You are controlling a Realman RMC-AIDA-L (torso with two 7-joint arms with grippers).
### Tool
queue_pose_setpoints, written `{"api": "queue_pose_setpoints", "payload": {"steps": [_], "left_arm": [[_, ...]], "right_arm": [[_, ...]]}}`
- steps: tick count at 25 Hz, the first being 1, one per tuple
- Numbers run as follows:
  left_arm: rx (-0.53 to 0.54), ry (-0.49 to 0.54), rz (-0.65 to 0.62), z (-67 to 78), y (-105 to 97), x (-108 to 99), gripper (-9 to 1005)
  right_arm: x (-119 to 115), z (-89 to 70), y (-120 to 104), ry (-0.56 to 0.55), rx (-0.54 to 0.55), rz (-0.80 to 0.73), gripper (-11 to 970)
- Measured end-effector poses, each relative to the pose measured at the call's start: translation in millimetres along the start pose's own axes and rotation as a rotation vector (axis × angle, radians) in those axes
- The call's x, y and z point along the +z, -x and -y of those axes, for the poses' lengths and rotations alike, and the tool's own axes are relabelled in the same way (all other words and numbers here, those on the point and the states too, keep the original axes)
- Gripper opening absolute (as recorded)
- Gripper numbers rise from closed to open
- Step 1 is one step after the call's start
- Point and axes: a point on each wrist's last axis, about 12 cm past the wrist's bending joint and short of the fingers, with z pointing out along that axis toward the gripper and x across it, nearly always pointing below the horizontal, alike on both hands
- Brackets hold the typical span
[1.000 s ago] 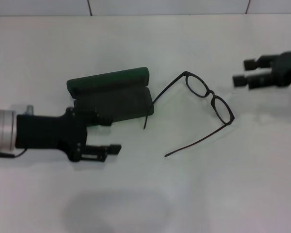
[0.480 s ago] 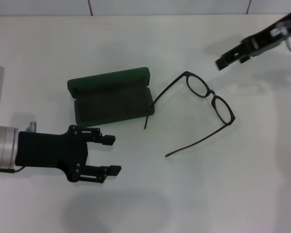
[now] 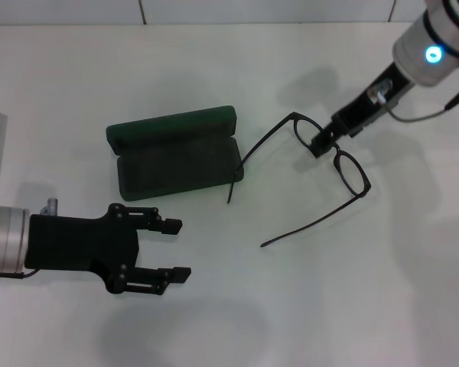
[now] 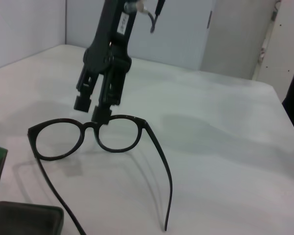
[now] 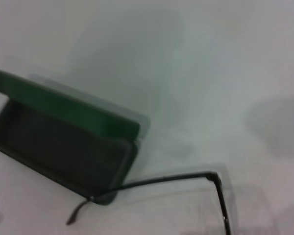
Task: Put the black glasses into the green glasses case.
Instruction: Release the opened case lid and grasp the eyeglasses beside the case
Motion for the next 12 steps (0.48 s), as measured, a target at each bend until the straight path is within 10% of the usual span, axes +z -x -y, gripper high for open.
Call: {"api": "queue_pose_setpoints", "payload": {"steps": [12], "left_arm": [[0.001, 0.006, -0.008, -0.1, -1.7, -0.5, 734]], "right_arm": [[16.7, 11.8, -15.4, -0.051, 0.01, 0.038, 789]]}}
